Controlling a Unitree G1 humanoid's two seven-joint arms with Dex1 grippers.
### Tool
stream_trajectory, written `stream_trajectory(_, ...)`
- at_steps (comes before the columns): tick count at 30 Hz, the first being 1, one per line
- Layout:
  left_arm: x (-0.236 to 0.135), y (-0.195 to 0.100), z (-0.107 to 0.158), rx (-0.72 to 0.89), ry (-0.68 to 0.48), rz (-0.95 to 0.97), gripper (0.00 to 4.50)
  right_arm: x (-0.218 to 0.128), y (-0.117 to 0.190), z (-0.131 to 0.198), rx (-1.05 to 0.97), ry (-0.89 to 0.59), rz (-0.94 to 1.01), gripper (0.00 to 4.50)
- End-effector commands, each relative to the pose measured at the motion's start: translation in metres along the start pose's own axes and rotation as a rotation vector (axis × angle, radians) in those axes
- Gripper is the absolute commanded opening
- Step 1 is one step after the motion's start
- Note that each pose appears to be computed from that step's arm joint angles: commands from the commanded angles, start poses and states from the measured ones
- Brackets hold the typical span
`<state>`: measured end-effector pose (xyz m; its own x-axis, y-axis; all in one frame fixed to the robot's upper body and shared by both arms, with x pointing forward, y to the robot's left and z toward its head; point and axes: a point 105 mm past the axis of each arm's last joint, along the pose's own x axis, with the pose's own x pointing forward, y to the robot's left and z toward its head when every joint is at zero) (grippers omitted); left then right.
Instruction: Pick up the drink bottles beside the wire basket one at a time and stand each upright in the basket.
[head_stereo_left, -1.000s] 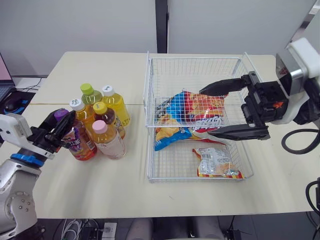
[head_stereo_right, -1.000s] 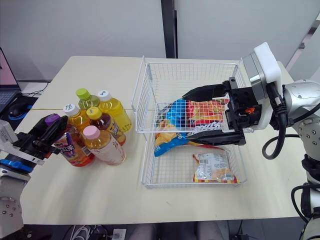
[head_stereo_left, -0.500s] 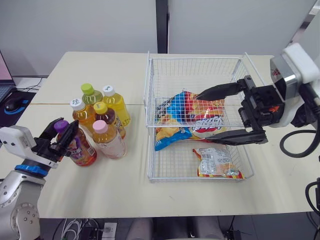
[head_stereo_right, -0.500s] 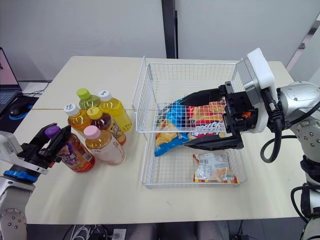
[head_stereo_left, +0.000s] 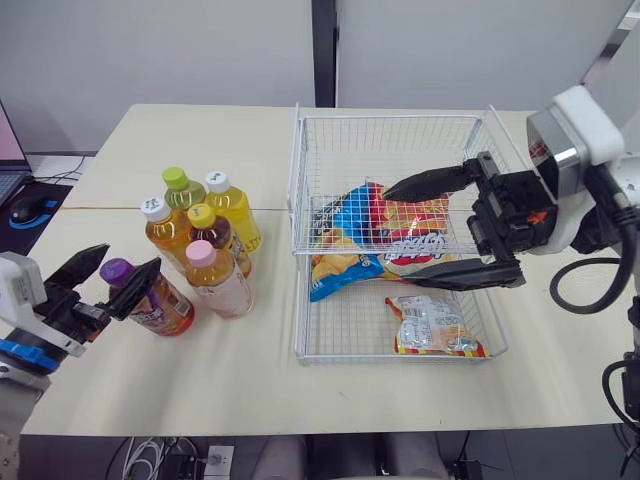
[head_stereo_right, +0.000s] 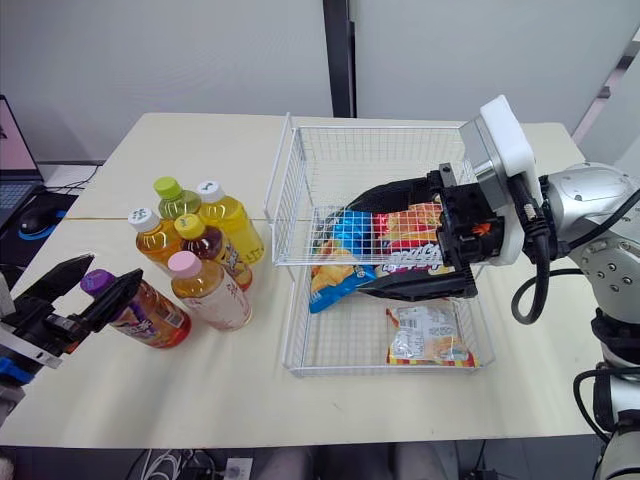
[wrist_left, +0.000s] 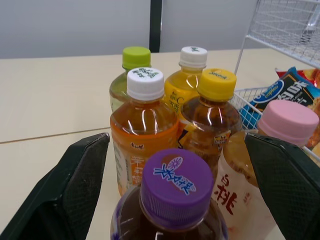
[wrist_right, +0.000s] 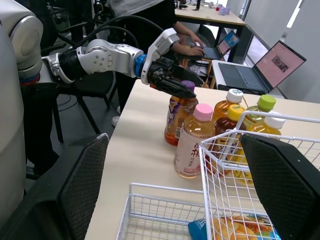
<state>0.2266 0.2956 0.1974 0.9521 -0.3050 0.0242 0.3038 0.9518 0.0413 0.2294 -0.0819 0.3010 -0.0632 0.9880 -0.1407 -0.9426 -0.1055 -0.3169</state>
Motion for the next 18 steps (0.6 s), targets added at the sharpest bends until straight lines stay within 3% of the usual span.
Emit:
stream_trajectory(1,-0.001,0.0038,0.0108,0.023,0.032,0.003,4.49,0.0001,-0.0005,0.0052,-0.041,-0.002,-0.008,4.5)
stream_trajectory(4,0.0017,0.006,0.0083,0.021,0.08,0.01,4.49,0.0001,-0.0009,0.002,-0.04,0.003,-0.016,4.5)
stream_trajectory(18,0.0058,0.0018,0.0092,0.011,0.079,-0.02,4.49,-0.0029,0.0033,-0.0025,-0.035,0.004,-0.025,4.5)
